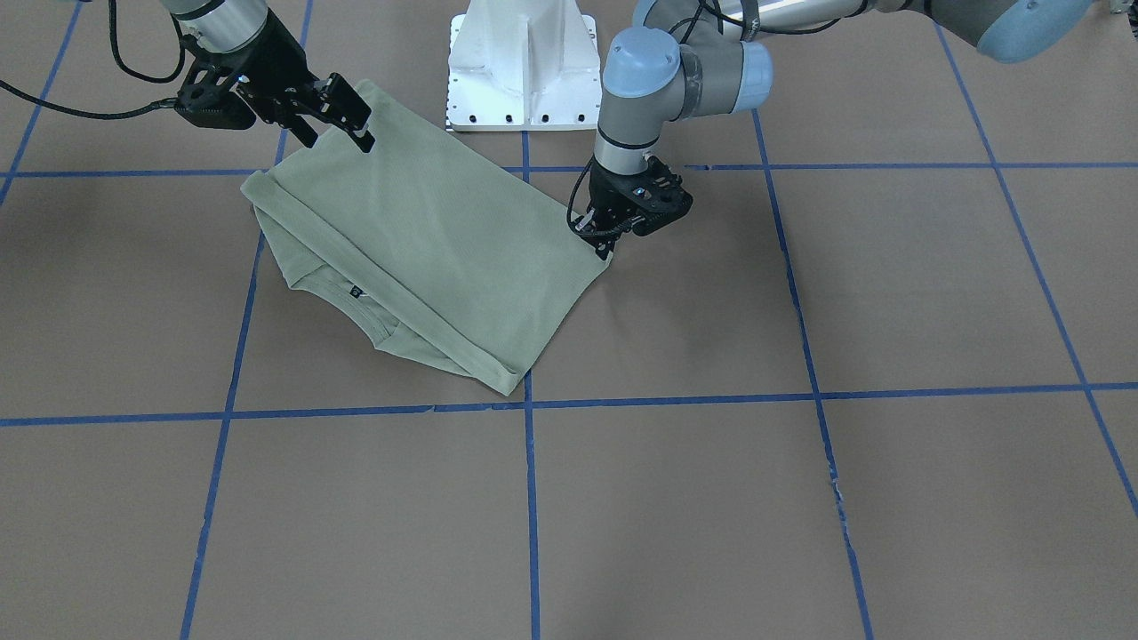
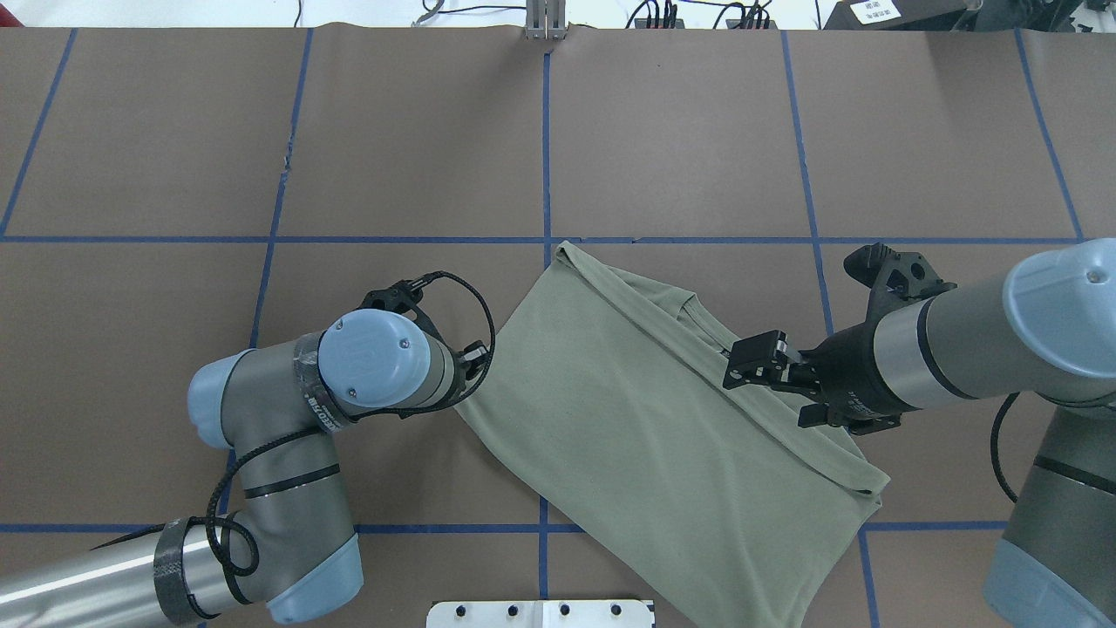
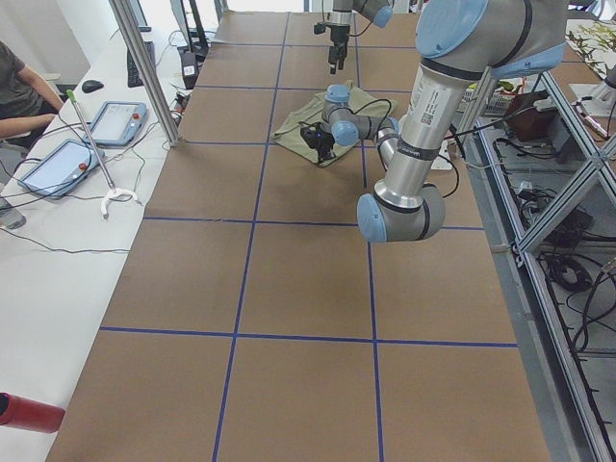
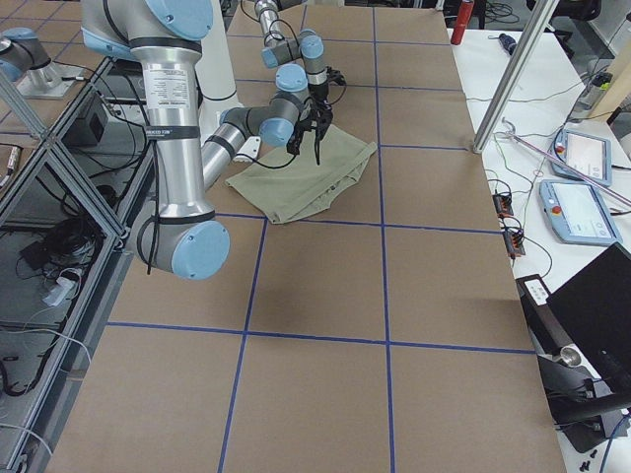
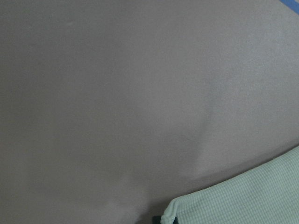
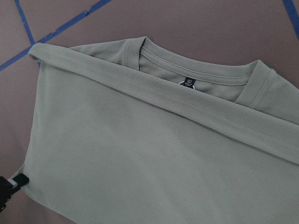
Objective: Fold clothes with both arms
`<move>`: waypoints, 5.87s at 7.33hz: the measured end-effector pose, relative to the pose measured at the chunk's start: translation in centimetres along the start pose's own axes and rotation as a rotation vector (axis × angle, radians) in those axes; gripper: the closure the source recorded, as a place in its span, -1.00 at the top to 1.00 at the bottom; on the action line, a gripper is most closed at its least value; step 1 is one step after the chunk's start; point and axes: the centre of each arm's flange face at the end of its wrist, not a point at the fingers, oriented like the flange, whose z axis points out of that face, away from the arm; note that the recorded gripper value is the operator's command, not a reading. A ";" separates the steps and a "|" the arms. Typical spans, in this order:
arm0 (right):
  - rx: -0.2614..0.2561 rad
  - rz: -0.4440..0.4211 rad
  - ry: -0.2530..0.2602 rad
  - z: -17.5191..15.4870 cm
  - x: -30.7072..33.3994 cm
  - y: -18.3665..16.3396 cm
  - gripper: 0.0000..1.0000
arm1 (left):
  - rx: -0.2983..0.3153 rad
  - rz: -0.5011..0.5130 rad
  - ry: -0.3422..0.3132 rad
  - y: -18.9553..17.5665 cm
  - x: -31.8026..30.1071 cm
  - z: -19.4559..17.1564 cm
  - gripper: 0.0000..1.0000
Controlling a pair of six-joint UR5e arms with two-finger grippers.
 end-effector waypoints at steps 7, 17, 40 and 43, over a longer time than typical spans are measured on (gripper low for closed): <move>0.035 0.018 -0.014 -1.2 0.0 -1.6 1.00 | 0.176 -0.008 0.101 -14.6 6.0 0.1 -1.00; 0.066 0.032 -0.016 -1.6 0.3 -2.4 1.00 | 0.402 0.162 0.330 -25.7 17.9 3.5 1.00; 0.145 -0.305 0.298 13.1 -13.6 -2.6 1.00 | 0.142 0.586 0.169 -20.4 -4.8 -13.9 1.00; 0.164 -0.353 0.370 17.7 -13.3 -1.0 1.00 | 0.125 0.591 0.172 -20.0 -5.5 -14.2 1.00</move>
